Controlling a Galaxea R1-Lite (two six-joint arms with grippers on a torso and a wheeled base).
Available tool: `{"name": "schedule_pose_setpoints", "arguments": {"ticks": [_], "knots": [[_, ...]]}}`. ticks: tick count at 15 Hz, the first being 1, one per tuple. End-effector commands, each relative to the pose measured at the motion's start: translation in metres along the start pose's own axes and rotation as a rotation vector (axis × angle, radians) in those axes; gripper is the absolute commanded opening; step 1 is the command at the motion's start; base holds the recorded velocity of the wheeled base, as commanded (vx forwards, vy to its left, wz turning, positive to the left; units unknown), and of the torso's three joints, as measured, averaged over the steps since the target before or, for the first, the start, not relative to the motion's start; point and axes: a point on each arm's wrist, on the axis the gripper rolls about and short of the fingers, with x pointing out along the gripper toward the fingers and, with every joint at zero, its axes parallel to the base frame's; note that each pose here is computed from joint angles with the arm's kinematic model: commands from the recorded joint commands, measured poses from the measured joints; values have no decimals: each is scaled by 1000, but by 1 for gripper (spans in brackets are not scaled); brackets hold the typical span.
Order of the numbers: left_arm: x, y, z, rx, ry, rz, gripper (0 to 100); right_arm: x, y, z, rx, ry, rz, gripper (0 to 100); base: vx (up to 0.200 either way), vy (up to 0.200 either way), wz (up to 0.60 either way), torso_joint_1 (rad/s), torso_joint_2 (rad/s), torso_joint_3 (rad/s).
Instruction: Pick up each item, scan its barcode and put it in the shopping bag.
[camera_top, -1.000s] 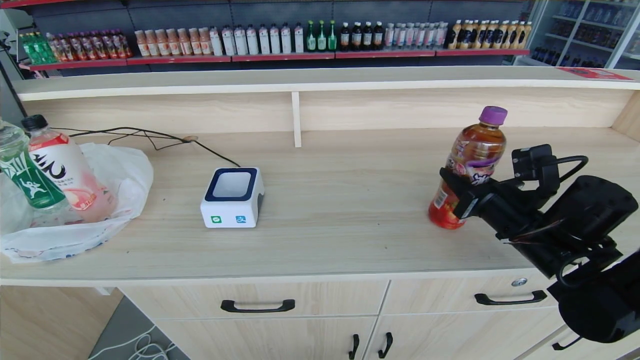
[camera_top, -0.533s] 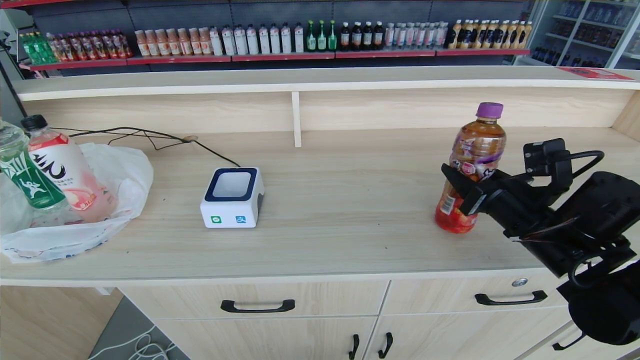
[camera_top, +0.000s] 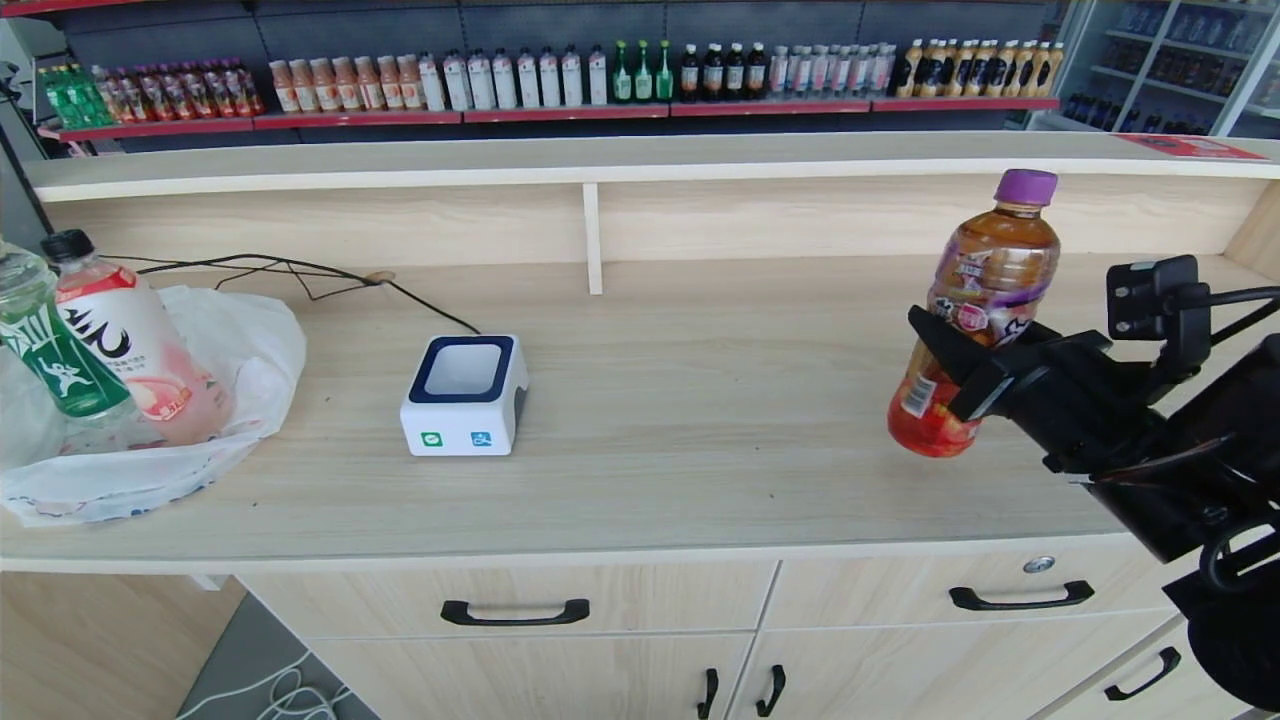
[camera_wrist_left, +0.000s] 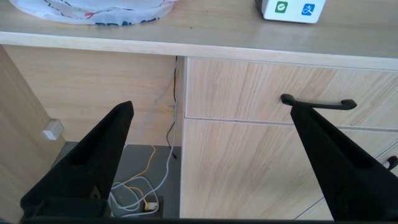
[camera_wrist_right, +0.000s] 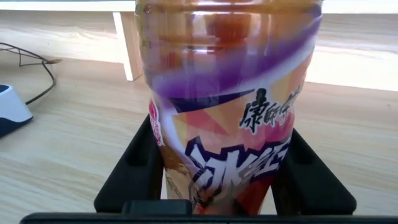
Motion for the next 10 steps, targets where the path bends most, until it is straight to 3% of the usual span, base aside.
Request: {"name": "schedule_pose_setpoints", "arguments": {"ticks": [1,10], "knots": [[0,0,0,0,1,1,100,-6,3,21,5,-67,10,0,0,0,0,0,0,0],[0,0,0,0,1,1,100,-25,17,46,62,-135,64,0,0,0,0,0,0,0]]}}
